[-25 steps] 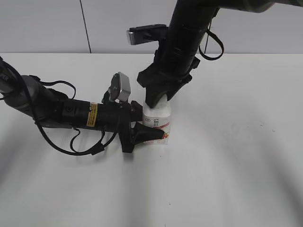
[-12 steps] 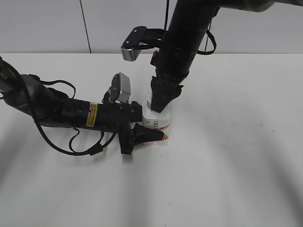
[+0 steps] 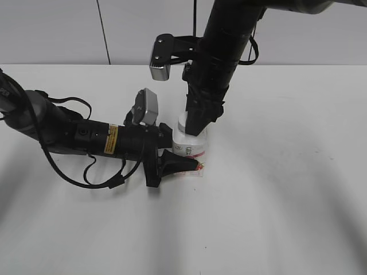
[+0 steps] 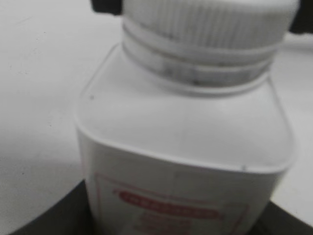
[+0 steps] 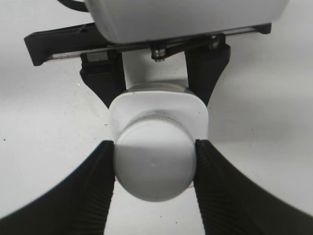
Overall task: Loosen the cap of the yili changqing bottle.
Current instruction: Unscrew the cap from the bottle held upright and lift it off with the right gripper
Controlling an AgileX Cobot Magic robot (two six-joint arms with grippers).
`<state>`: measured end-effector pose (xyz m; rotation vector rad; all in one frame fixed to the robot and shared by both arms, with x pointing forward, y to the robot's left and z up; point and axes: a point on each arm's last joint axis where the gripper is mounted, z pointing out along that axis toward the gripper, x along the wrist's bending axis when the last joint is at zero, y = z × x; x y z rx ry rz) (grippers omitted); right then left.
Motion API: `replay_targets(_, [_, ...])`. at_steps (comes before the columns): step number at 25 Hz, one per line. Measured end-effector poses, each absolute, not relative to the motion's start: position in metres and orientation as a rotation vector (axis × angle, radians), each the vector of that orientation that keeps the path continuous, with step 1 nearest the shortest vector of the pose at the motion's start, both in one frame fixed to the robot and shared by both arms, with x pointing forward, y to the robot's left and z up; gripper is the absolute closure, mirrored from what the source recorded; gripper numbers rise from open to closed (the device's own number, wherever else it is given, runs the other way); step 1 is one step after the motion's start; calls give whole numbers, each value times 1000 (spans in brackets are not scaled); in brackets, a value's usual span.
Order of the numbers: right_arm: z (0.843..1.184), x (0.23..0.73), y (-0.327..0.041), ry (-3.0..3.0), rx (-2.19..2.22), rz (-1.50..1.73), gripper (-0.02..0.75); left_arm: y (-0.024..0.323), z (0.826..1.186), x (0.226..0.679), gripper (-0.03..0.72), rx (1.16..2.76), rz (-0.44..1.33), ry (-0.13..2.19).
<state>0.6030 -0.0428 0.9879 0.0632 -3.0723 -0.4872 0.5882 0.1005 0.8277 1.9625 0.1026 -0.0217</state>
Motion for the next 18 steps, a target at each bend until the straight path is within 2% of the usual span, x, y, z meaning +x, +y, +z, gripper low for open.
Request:
replay_targets(14, [988,602,-42,-3063,57,-502,342,101,828,588,300,1963,-26,95])
replay_targets(18, [988,602,-42,-3061,55,-507,317,101,828,588,300,1963,-26,95])
